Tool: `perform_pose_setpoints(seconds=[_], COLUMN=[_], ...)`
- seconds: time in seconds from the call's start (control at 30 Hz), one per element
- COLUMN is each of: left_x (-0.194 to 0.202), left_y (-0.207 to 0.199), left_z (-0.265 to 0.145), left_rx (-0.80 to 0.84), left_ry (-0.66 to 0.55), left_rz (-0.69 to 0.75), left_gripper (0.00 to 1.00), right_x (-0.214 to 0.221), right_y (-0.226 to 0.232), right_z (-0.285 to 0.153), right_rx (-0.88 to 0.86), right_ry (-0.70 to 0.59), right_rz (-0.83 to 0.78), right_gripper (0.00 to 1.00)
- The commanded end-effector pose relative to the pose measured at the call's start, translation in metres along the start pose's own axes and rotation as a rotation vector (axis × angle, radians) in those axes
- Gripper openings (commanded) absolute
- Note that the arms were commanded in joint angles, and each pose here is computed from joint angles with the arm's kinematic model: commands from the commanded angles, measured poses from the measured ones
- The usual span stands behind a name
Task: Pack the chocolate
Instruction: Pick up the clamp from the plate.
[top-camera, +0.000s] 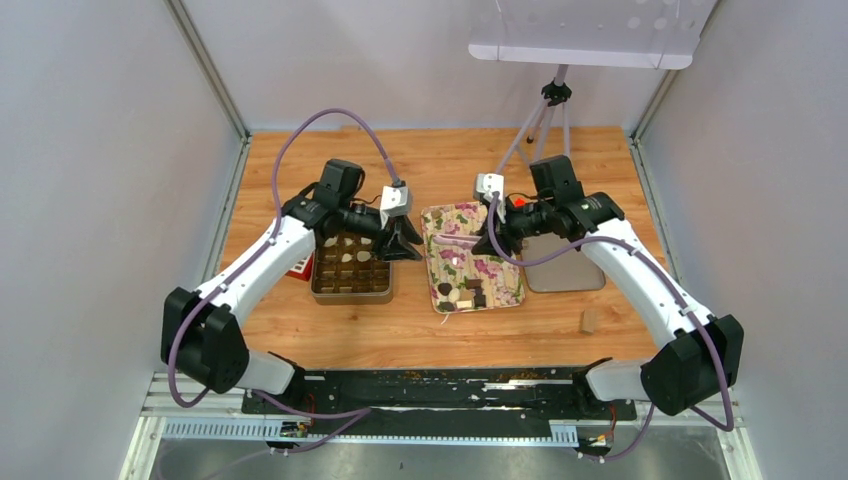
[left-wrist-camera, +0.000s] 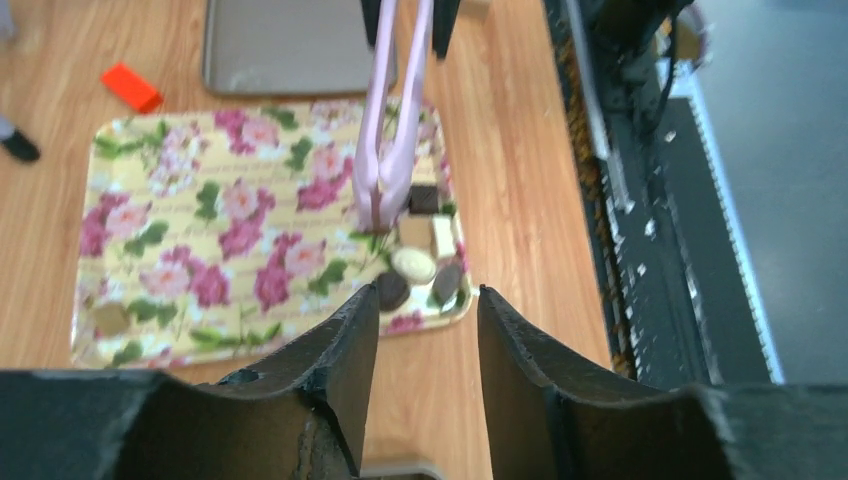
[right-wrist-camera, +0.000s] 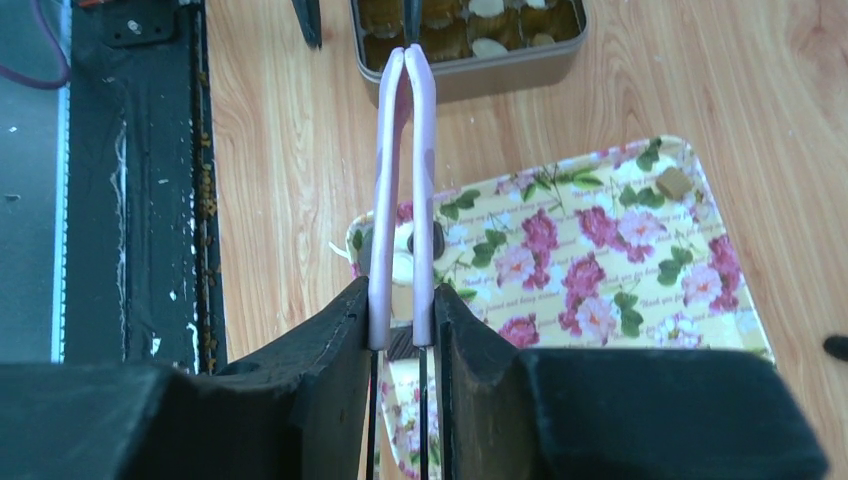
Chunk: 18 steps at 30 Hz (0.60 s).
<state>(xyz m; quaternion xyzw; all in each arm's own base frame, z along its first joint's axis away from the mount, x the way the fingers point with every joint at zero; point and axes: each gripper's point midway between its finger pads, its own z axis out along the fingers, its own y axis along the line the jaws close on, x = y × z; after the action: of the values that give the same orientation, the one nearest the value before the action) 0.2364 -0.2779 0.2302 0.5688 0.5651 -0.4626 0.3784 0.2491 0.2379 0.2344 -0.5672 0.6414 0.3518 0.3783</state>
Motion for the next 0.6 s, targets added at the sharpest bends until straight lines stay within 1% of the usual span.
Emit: perform_pose_setpoints(seconds=[0.0, 0.07, 0.13, 0.23, 0.3, 0.33, 0.47, 0.5, 0.57], left_x=[0.016, 0.027, 0.033, 0.039, 0.039, 0.041, 0.045, 0.047, 0.055], left_y=[0.001, 0.014, 0.026, 0.035, 0.036, 0.038, 0.049, 0.051, 0.053], left_z=[-0.034, -0.055, -0.074, -0.094, -0.100, -0.102, -0.114, -0.119, -0.124], left_rx=[-0.112, -0.240, -0.376, -0.537, -0.605, -0.636, -0.768, -0.798, -0.835], left_ry=[0.162, 0.178, 0.168, 0.166, 0.154, 0.150, 0.094, 0.071, 0.062], left_rz=[0.087, 0.017, -0.057, -0.112, -0.127, -0.147, -0.238, -0.284, -0.340], left_gripper=[0.51, 0.53, 0.54, 0.55, 0.56, 0.55, 0.55, 0.56, 0.56], right_x=[0.007, 0.029, 0.051, 0.074, 0.085, 0.090, 0.103, 0.106, 0.110], right_y=[-0.007, -0.009, -0.012, -0.012, -0.013, -0.015, -0.019, -0.020, -0.020], right_z=[-0.011, -0.012, -0.013, -0.013, -0.011, -0.010, -0.002, 0.000, 0.005], right_rx=[0.059, 0.084, 0.116, 0.132, 0.147, 0.154, 0.141, 0.135, 0.113], right_ry=[0.090, 0.175, 0.257, 0.337, 0.383, 0.402, 0.456, 0.468, 0.484], right_rz=[-0.036, 0.009, 0.057, 0.112, 0.138, 0.144, 0.147, 0.142, 0.132], right_gripper=[0.24, 0.24, 0.26, 0.36, 0.43, 0.45, 0.44, 0.44, 0.39])
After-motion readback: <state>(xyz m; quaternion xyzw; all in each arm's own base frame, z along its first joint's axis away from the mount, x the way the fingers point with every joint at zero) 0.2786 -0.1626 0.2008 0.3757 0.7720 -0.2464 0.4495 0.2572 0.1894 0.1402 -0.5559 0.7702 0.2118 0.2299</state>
